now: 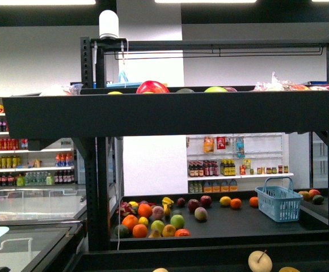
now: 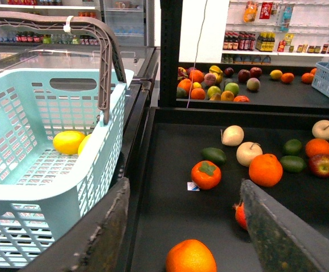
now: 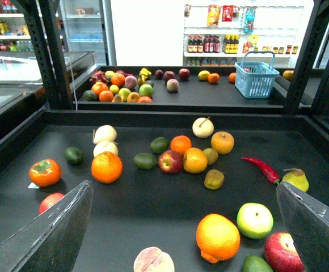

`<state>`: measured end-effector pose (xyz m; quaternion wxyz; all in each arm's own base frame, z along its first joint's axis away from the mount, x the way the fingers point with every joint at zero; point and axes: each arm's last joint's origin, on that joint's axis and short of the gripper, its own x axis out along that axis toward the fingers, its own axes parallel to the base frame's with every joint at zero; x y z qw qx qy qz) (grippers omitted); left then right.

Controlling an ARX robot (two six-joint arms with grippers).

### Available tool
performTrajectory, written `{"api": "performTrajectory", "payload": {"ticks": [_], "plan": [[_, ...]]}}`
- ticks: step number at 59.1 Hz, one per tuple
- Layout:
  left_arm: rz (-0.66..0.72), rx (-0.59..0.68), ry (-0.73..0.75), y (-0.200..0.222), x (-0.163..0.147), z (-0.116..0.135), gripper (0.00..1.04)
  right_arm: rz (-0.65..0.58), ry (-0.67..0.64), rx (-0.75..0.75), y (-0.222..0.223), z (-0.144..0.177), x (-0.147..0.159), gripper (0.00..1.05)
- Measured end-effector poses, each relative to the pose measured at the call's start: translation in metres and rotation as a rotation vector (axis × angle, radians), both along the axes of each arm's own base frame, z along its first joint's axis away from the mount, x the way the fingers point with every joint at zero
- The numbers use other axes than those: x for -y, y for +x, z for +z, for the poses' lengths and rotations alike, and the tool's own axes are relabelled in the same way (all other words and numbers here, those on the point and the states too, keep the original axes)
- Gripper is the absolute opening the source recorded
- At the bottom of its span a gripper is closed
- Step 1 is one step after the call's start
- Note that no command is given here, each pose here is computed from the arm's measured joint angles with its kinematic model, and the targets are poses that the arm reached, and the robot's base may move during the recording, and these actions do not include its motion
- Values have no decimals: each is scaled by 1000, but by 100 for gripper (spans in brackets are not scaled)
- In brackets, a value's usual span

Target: Pick lemon from shelf

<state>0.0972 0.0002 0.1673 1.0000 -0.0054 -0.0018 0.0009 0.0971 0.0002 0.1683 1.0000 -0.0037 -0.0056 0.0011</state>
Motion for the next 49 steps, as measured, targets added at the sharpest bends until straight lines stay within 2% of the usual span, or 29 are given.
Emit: {"api": "performTrajectory", "payload": {"ticks": [8, 11, 14, 49], "plan": [[0, 0, 0, 0, 0, 0, 93, 0, 0, 0, 0, 0, 0, 97], [0, 0, 2, 0, 0, 0, 98, 0, 0, 0, 0, 0, 0, 97], [0, 0, 2, 0, 0, 0, 96, 0, 0, 0, 0, 0, 0, 97], [0, 0, 2, 0, 0, 0, 97, 0, 0, 0, 0, 0, 0, 97]]}}
